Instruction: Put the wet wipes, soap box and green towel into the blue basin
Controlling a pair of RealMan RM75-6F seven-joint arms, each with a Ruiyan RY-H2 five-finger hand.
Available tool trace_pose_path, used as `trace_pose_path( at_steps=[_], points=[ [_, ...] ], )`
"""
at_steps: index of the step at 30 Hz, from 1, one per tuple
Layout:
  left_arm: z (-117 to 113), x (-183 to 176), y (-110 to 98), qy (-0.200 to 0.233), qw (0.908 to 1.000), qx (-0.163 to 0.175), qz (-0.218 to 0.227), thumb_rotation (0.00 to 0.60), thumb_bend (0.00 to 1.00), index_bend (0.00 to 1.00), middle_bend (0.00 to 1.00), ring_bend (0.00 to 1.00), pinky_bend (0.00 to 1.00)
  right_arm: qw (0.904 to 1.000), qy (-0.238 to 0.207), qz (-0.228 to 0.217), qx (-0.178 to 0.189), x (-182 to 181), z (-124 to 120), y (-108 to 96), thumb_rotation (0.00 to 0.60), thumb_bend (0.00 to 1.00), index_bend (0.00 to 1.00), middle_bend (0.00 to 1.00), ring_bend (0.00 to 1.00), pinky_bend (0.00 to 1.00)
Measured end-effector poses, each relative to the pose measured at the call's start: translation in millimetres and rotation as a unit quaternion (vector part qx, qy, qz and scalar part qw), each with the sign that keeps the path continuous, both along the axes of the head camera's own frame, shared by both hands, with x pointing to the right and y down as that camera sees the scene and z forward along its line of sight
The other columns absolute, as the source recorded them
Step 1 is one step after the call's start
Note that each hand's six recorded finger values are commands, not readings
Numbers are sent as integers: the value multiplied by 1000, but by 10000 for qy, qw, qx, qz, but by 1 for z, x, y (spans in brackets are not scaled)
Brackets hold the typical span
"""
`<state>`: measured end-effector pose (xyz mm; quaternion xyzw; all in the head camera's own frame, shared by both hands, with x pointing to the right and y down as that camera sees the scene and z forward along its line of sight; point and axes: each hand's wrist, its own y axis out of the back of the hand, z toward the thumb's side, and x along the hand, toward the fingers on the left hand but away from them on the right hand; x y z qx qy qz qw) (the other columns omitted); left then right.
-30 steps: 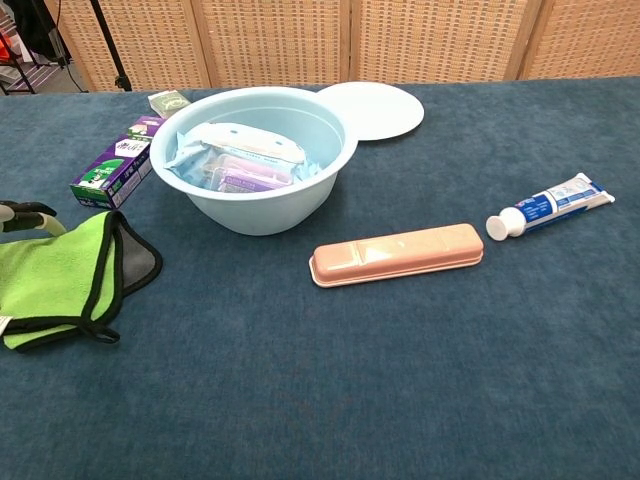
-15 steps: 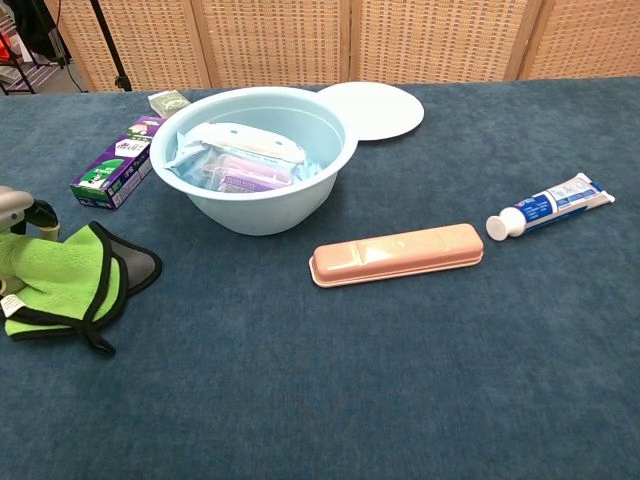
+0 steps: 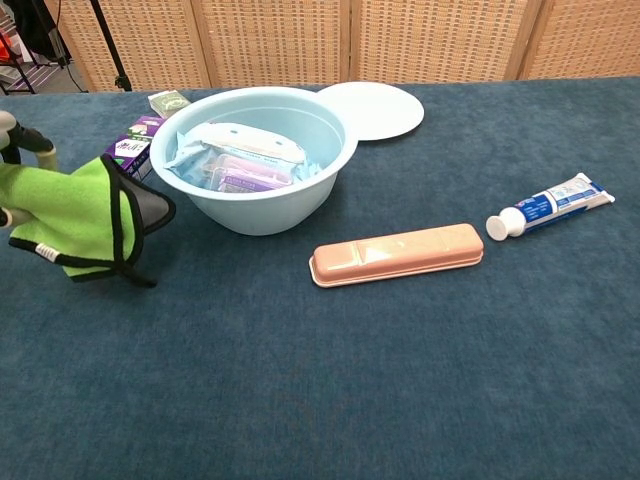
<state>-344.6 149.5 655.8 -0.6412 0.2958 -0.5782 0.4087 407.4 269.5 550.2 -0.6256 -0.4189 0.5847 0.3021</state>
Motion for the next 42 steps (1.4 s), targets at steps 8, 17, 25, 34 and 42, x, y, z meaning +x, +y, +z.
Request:
trace_pose_path(
  at_steps=[8, 17, 25, 34, 42],
  points=[
    [-29, 16, -38, 311, 9984, 462, -124, 600, 404, 797, 429, 481, 469, 10000, -21, 45, -26, 2, 1, 0, 600, 182, 135, 0, 0, 169],
    [-52, 38, -86, 692, 9922, 933, -444, 600, 404, 797, 429, 481, 469, 9999, -41, 104, -73, 5, 3, -2, 600, 182, 135, 0, 0, 169],
    [-47, 68, -105, 904, 9866, 1159, -702, 600, 405, 797, 429, 481, 469, 9998, -48, 141, -125, 8, 5, -2, 600, 182, 135, 0, 0, 169],
    [-16, 94, -105, 946, 9831, 1249, -942, 600, 412, 797, 429, 481, 469, 9997, -38, 193, -107, 11, 5, -4, 600, 182, 135, 0, 0, 169],
    [-9, 112, -120, 1059, 9778, 1427, -1107, 600, 413, 798, 429, 481, 469, 9995, -25, 267, -160, 16, 8, -5, 600, 182, 135, 0, 0, 169]
  ],
)
